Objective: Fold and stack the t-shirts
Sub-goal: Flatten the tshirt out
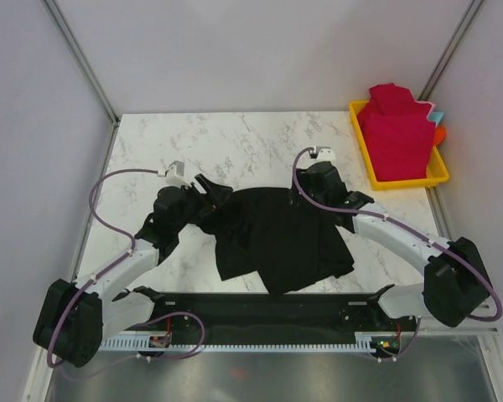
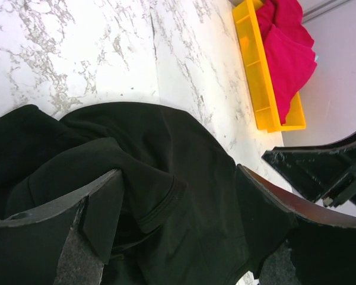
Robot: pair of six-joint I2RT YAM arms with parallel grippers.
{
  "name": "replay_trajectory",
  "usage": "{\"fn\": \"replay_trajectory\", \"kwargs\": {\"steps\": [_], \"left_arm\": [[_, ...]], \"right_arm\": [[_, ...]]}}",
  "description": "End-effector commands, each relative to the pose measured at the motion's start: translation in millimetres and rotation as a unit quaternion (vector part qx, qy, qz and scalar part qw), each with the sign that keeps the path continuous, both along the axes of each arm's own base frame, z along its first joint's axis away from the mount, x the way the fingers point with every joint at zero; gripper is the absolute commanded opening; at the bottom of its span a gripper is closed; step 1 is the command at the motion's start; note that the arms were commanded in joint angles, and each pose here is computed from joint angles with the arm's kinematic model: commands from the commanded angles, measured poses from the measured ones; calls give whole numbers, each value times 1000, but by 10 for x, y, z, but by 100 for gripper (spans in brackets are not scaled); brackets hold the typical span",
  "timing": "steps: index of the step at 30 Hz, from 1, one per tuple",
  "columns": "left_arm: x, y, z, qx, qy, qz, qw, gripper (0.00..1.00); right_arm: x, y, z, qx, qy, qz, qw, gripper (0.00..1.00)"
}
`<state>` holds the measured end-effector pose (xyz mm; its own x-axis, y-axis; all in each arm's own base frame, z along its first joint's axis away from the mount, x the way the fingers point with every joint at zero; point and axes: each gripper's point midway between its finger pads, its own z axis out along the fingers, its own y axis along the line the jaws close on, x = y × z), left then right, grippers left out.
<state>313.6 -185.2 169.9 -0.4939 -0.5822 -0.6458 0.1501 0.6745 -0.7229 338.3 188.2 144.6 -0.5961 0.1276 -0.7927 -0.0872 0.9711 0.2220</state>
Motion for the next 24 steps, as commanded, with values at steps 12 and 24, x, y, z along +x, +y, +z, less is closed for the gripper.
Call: {"fn": "replay_trajectory", "kwargs": {"steps": [12, 24], "left_arm": [[146, 125, -279, 61, 52, 37, 996, 74], [196, 116, -225, 61, 53, 39, 996, 2]], "right_arm": [[-78, 425, 64, 39, -12, 97, 994, 78], [-311, 784, 8, 70, 35, 209, 975, 77]]}}
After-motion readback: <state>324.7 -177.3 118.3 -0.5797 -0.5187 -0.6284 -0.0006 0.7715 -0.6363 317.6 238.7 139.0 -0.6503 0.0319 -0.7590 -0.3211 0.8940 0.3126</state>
